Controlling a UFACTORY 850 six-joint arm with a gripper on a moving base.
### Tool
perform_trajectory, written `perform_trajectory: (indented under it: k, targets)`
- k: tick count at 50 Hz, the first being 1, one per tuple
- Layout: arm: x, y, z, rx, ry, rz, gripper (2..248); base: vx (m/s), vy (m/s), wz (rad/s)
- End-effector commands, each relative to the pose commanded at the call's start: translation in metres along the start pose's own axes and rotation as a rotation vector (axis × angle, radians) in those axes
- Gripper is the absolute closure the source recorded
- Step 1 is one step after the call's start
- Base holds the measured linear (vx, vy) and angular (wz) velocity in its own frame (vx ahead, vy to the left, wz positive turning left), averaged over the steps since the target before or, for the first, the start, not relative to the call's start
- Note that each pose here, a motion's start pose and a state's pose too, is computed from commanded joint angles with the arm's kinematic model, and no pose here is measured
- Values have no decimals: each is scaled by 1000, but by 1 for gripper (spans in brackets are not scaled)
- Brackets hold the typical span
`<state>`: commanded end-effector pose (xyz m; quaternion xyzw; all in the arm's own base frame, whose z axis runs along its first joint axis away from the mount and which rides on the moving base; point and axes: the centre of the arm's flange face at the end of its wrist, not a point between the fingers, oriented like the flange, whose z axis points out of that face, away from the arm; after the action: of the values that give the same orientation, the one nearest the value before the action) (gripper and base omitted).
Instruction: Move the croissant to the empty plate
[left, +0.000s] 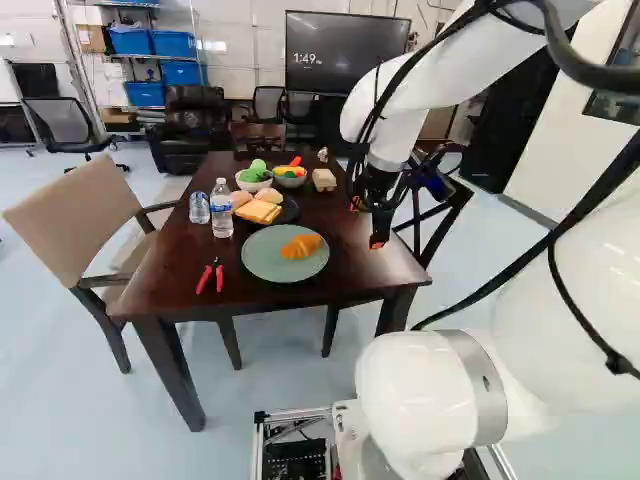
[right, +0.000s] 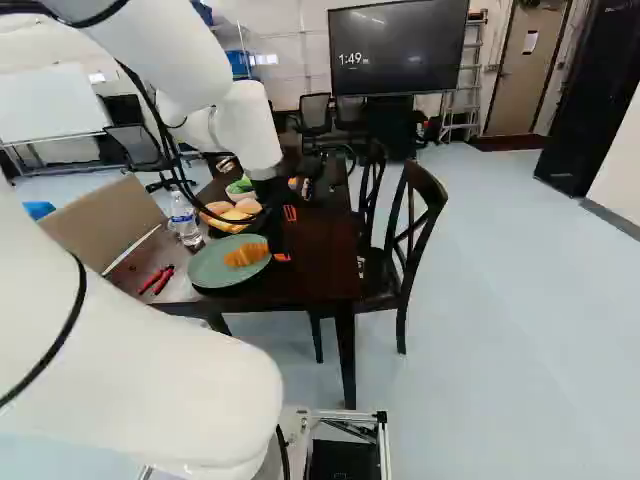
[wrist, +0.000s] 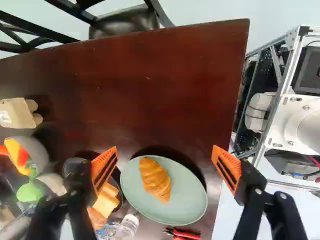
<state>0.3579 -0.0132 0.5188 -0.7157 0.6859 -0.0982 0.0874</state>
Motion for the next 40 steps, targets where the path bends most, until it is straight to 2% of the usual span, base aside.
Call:
perform_trajectory:
  k: [40]
  targets:
    - [0, 0, 0, 0, 0, 0, 3, -130, -3, 9]
